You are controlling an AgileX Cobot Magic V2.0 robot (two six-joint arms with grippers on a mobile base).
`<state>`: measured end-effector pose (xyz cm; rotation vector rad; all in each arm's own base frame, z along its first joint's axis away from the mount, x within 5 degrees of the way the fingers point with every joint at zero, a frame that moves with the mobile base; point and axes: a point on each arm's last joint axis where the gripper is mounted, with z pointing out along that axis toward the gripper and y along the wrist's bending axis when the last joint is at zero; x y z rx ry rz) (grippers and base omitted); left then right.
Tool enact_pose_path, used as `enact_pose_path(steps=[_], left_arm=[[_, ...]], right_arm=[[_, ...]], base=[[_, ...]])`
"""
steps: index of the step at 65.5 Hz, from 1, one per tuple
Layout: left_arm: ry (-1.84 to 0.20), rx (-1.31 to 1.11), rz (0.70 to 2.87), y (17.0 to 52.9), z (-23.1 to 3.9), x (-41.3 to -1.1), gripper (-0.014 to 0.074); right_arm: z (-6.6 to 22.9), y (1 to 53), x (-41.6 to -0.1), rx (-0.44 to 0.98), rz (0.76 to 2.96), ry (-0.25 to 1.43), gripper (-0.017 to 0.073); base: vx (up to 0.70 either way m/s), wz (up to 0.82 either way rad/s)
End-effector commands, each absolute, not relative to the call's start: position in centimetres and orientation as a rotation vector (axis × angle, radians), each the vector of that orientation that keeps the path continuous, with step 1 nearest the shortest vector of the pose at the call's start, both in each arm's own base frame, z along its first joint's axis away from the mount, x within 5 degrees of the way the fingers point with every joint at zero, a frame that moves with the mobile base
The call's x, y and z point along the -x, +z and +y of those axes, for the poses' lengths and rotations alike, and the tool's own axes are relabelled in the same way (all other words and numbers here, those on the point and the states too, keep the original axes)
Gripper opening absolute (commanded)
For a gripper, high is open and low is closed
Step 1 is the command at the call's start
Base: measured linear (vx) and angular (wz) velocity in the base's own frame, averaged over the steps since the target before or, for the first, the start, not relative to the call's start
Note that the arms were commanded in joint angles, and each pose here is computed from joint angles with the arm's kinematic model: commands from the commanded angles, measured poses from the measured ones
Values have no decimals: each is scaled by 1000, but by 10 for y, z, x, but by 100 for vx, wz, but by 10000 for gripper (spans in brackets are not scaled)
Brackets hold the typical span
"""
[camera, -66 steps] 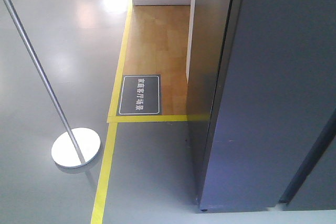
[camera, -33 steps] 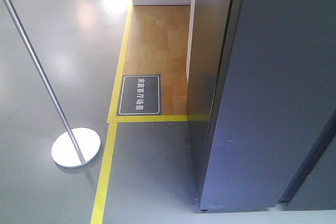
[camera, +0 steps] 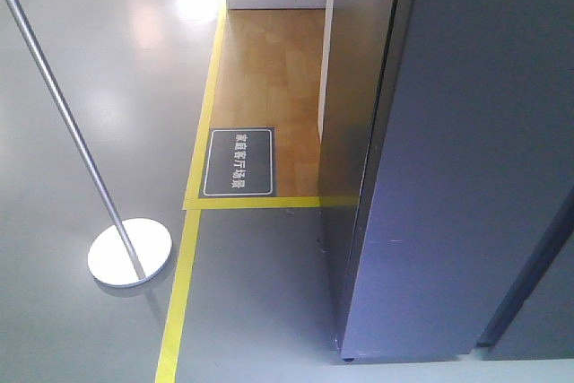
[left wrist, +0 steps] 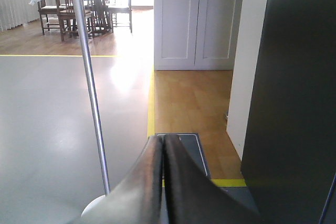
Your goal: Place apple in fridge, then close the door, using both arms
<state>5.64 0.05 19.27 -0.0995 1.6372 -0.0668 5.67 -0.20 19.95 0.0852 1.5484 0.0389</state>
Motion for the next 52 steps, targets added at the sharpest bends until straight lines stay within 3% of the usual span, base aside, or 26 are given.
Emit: enact_pose_path(steps=[1, 52], left_arm=[[-73, 106, 1525, 207, 1, -55, -6], [-73, 106, 1525, 207, 1, -55, -6]], right_arm=[[-1, 208, -55, -52, 1455, 32, -3], [-1, 208, -55, -52, 1455, 32, -3]], base=[[0, 0], [0, 0]])
